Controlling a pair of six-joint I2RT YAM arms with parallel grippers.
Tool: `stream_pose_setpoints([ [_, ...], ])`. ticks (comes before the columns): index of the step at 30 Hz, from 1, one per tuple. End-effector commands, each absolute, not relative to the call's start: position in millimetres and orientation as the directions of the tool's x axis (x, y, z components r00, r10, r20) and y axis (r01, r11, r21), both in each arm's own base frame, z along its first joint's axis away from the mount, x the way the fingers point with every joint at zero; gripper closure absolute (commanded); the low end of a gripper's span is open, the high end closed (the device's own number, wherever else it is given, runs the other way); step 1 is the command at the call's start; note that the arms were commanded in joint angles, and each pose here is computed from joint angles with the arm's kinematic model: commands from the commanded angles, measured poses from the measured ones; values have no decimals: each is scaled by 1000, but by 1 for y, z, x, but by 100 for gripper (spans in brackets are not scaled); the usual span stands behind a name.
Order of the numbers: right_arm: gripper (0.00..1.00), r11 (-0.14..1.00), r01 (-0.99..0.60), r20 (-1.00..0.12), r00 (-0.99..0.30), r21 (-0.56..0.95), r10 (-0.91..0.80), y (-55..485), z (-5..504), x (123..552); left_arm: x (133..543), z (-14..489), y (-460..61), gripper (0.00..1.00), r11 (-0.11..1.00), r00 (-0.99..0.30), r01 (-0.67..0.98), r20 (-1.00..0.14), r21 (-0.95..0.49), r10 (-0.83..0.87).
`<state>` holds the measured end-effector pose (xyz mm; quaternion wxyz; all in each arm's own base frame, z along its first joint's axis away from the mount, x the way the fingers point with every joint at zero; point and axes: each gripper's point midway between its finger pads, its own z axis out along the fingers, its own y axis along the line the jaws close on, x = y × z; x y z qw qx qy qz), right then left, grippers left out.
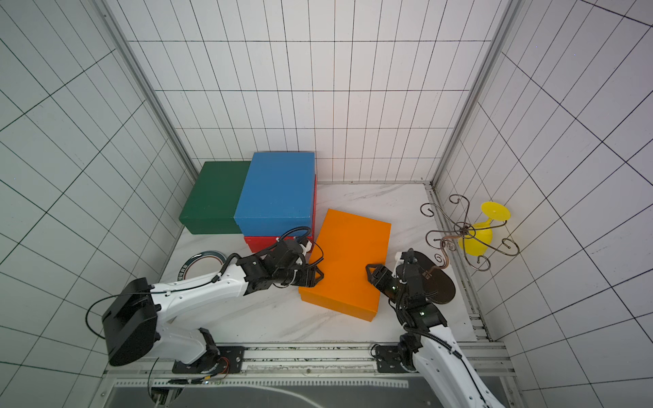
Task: Stack the shoeboxes
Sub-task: Pick up the shoebox from the center of the board.
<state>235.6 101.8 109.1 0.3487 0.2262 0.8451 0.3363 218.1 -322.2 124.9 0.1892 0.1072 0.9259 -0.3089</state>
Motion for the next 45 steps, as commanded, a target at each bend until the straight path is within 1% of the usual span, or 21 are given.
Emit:
stream_pose_setpoints([
  [1,36,645,52,-407,-737,762,540,128,132,223,211,180,-368,36,641,-867,428,-491,-638,90],
  [5,38,655,25,-436,-726,756,531,128,151,224,208,200,-375,36,616,-853,452,-515,-645,86],
  [14,41,642,-49,-492,-686,765,535,132,197,229,208,228,-383,36,587,-835,478,-546,-653,73],
  [20,43,649,-68,-512,-677,758,528,133,214,229,209,250,-385,36,568,-820,496,-570,-657,56],
  [31,44,657,-117,-560,-646,745,519,134,256,236,213,301,-392,36,524,-777,549,-628,-651,34],
  [32,44,674,-138,-585,-639,726,500,134,260,237,214,306,-392,36,522,-773,553,-634,-649,32],
  [45,45,686,-211,-649,-595,696,475,137,305,246,220,362,-395,35,481,-719,600,-695,-639,-27],
])
